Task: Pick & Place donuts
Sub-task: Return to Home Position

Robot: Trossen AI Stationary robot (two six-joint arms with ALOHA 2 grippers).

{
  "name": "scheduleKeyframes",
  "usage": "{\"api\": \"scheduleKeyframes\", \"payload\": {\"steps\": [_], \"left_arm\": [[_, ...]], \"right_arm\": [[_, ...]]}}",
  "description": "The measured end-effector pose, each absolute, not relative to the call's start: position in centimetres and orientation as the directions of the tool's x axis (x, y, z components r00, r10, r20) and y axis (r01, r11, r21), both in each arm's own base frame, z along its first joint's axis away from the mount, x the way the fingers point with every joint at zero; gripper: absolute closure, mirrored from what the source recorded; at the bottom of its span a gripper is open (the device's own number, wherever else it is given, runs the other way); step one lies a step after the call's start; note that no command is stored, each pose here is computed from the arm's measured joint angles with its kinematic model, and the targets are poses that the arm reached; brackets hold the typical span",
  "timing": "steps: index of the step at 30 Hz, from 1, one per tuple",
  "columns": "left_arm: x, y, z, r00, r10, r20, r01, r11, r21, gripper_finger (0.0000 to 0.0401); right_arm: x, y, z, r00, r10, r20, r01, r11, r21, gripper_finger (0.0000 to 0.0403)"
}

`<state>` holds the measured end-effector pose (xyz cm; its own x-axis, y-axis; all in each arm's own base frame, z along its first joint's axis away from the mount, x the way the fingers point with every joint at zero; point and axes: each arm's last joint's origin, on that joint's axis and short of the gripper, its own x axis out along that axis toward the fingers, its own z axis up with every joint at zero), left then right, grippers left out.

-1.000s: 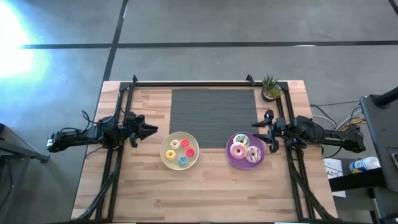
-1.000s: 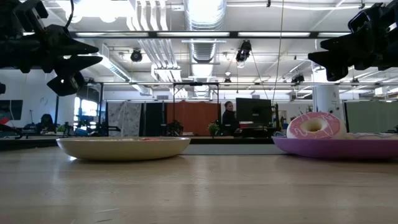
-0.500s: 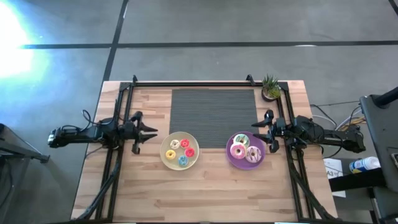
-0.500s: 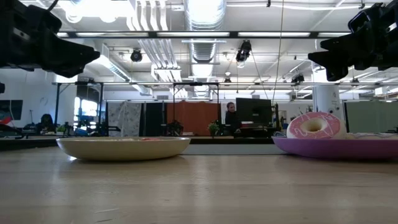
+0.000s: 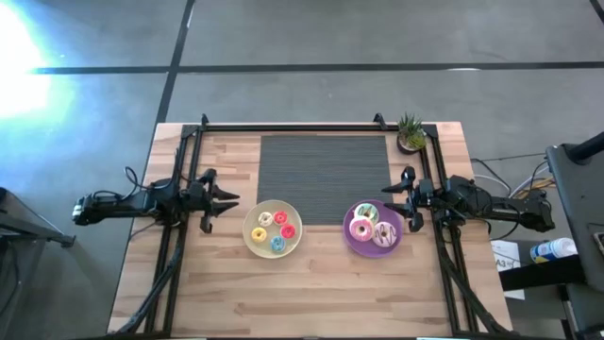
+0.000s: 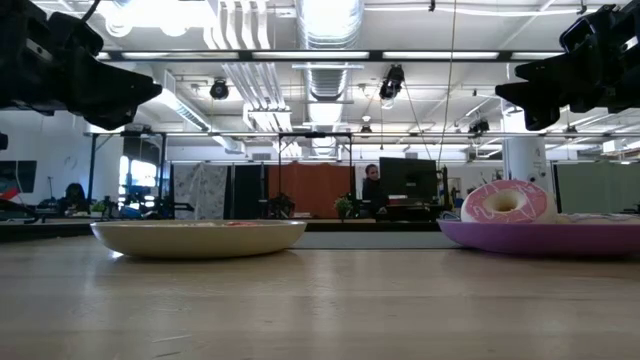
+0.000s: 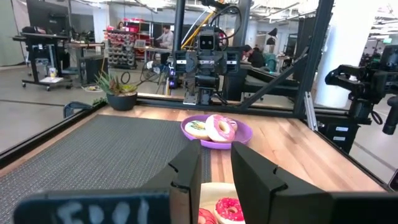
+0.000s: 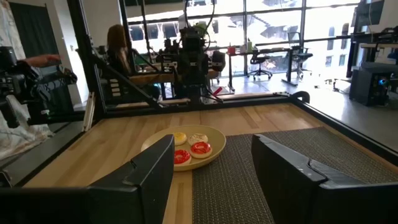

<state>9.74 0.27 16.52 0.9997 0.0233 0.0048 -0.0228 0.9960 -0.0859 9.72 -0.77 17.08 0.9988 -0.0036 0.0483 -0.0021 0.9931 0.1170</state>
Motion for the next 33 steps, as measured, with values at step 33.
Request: {"api": "scheduleKeyframes", "payload": {"steps": [33], "left_arm": [[9.70, 0.28, 16.83, 0.999, 0.028, 0.022, -0.026, 0.996, -0.087, 0.0339]], "right_arm": [[9.72, -0.77, 17.07, 0.999, -0.003, 0.048, -0.002, 0.993, 0.117, 0.0197]]}}
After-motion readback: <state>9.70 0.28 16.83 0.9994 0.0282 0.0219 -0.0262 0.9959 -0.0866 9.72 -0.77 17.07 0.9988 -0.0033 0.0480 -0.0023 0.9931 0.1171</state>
